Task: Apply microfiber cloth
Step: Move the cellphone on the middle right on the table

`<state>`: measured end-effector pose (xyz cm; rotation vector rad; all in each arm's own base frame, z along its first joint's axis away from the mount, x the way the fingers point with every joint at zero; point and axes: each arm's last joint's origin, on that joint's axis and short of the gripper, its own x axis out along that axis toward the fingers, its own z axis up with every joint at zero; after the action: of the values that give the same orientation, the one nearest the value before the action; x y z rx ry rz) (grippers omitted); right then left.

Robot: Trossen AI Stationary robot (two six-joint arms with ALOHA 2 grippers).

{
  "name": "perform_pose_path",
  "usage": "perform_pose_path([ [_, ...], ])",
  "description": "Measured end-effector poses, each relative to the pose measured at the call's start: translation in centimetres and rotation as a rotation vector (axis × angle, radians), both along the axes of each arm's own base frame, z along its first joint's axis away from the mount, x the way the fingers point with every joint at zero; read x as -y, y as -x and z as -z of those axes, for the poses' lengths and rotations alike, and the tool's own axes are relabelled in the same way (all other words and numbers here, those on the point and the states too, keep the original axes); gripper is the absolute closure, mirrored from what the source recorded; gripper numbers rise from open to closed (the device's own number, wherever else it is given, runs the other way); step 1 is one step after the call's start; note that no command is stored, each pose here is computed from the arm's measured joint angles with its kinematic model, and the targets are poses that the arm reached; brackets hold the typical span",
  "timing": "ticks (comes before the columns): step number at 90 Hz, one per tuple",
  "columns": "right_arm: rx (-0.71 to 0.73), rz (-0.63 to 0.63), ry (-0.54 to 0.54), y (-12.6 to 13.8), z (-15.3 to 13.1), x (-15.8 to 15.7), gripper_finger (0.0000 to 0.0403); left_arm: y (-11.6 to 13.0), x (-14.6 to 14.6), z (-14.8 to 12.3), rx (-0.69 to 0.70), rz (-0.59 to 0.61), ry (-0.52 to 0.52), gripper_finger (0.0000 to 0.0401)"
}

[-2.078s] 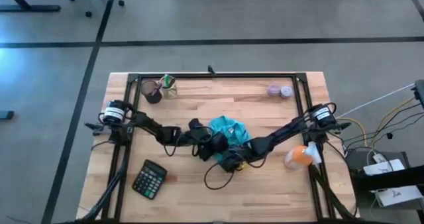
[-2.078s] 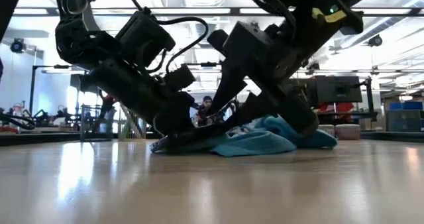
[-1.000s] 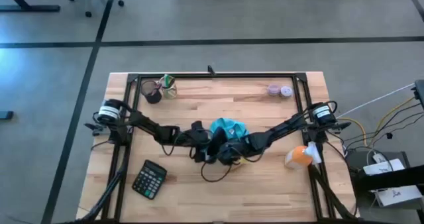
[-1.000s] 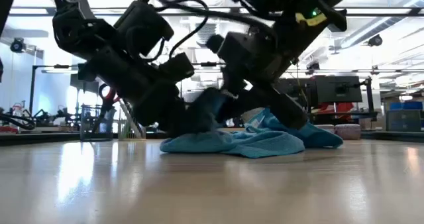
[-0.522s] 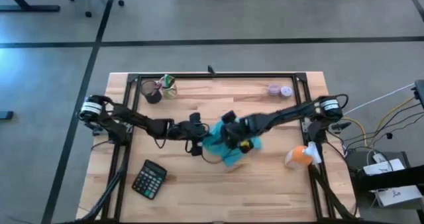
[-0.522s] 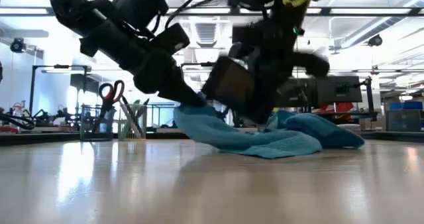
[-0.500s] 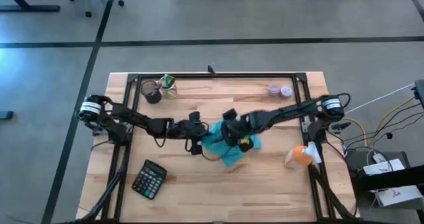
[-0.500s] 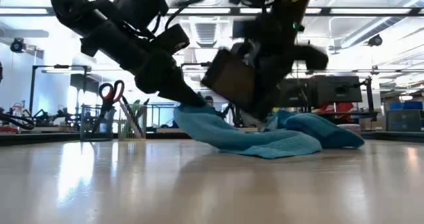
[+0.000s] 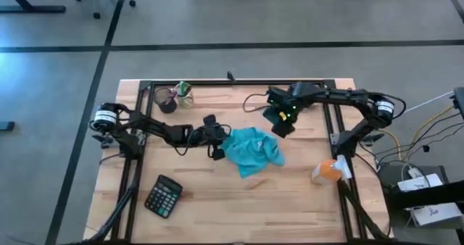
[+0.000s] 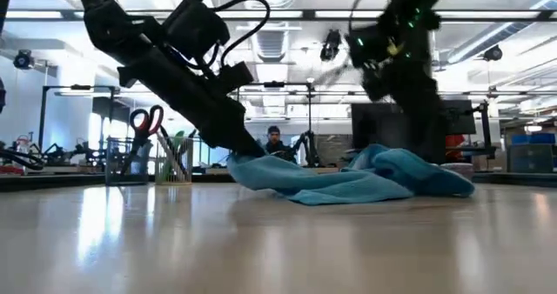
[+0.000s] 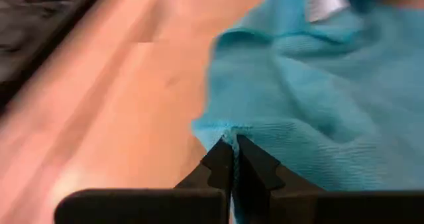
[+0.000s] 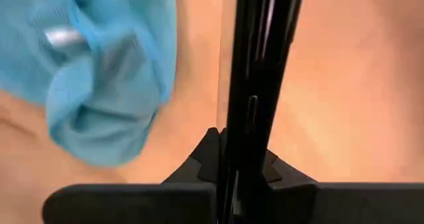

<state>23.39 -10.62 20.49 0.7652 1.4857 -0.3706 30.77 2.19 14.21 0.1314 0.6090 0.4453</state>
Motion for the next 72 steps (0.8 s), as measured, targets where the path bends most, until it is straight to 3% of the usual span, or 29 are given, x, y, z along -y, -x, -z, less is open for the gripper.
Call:
perform_pose_path([
  [7,-0.076,0.065,-0.049,1.3,1.7,-0.6,0.0399,0.2,-0.5,-0.1,-0.001,-0.095,-0.052,0.0398],
  [15,-0.135,0.144,-0.072,2.6,2.7,-1.4,0.0399,0.3,-1.0,0.1,-0.017,-0.115,-0.029,0.0384],
  [27,-0.182,0.249,-0.084,4.6,3.2,-2.7,0.0400,0.3,-1.1,0.6,-0.020,-0.029,0.077,0.0344],
  [46,-0.191,0.395,-0.080,8.3,3.3,-5.0,0.0392,0.1,-0.3,2.4,-0.036,0.006,0.215,0.0264],
  [60,-0.117,0.464,-0.063,10.2,3.3,-6.1,0.0361,-0.5,1.2,3.9,-0.011,0.056,0.282,0.0214],
  [72,-0.044,0.511,-0.043,10.6,2.6,-6.3,0.0343,-1.3,3.7,4.7,0.041,0.192,0.323,0.0179],
])
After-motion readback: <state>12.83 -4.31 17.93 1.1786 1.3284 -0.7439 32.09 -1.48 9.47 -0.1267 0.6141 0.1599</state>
